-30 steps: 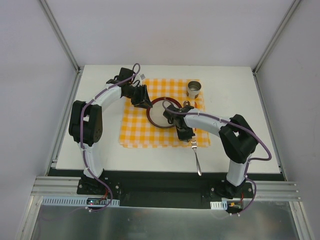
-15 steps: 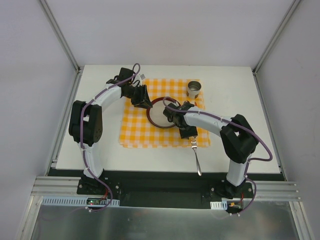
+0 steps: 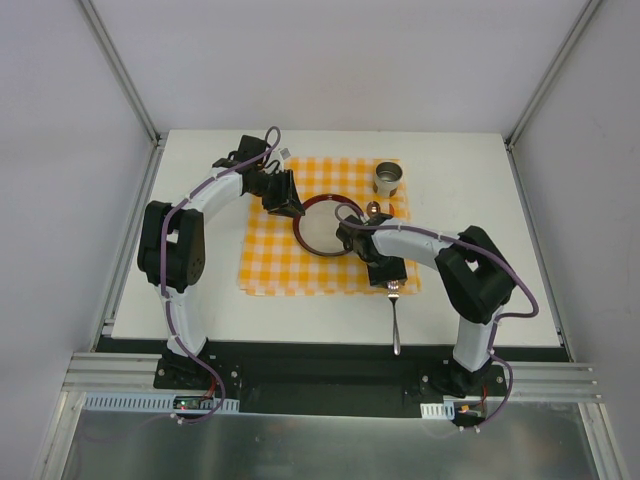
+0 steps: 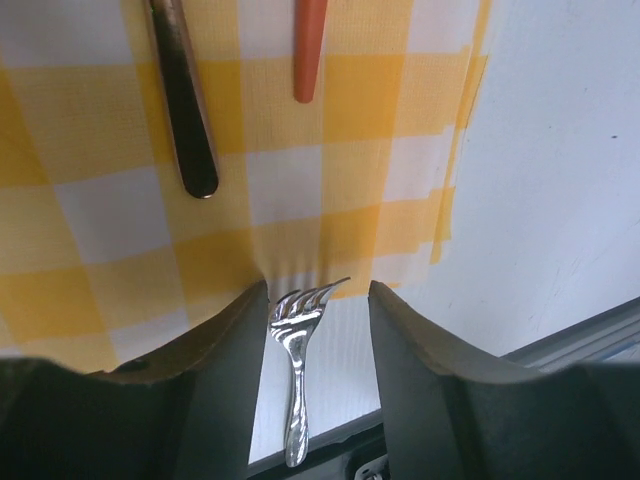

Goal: Set the dinner table for one person
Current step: Pick up the fork from the corner of the board.

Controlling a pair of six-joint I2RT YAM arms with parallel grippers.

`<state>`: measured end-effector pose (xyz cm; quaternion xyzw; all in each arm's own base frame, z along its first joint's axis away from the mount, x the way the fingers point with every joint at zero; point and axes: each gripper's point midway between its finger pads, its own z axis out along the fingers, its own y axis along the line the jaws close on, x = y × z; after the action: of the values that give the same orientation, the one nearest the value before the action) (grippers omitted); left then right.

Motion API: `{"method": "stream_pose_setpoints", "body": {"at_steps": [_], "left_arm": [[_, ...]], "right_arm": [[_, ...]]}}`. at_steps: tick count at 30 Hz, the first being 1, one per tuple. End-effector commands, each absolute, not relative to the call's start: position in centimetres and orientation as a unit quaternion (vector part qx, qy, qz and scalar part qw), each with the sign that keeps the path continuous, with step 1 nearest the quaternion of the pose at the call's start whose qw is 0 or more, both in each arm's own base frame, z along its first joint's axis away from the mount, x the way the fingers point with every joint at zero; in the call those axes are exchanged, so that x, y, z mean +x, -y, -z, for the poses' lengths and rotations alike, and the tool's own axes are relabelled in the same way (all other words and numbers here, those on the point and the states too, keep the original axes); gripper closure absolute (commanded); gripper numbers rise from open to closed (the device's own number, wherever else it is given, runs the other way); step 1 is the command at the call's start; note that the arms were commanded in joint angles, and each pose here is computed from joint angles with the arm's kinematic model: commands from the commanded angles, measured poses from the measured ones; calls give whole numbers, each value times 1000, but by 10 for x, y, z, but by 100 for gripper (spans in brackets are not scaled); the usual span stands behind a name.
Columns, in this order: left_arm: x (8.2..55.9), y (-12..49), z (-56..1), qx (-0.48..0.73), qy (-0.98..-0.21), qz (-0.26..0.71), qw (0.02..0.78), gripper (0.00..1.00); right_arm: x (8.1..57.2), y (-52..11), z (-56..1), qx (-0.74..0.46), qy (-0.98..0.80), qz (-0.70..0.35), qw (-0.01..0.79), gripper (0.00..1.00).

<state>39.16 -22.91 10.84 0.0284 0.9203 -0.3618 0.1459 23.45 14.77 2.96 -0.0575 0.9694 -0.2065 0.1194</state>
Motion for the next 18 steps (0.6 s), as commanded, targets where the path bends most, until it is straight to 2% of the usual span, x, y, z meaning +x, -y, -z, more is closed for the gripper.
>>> {"method": "stream_pose_setpoints", "body": {"at_steps": [1,4,7,9,10,15,18], "left_arm": [[397,232,-118,27,-915,374,147,64],[397,232,-120,27,-915,375,149,64],[397,231,-120,27,-915,374,150,64],[397,231,-118,28,-915,374,148,64],[397,231,-117,27,-916,373,147,64],[396,231,-113,25,-917,372,143,64],[396,231,-114,26,-917,372,143,64]], "right_arm": [[234,-146,-28,-38,-971,198,126,50],[234,-145,-26,-37,-971,198,126,44],[232,-144,-22,-34,-972,196,122,45],[231,-146,-18,-33,-974,190,121,51],[230,-146,-17,-31,-974,189,119,58],[225,-145,-8,-26,-976,185,112,62],[223,-145,-6,-26,-976,185,109,75]]}}
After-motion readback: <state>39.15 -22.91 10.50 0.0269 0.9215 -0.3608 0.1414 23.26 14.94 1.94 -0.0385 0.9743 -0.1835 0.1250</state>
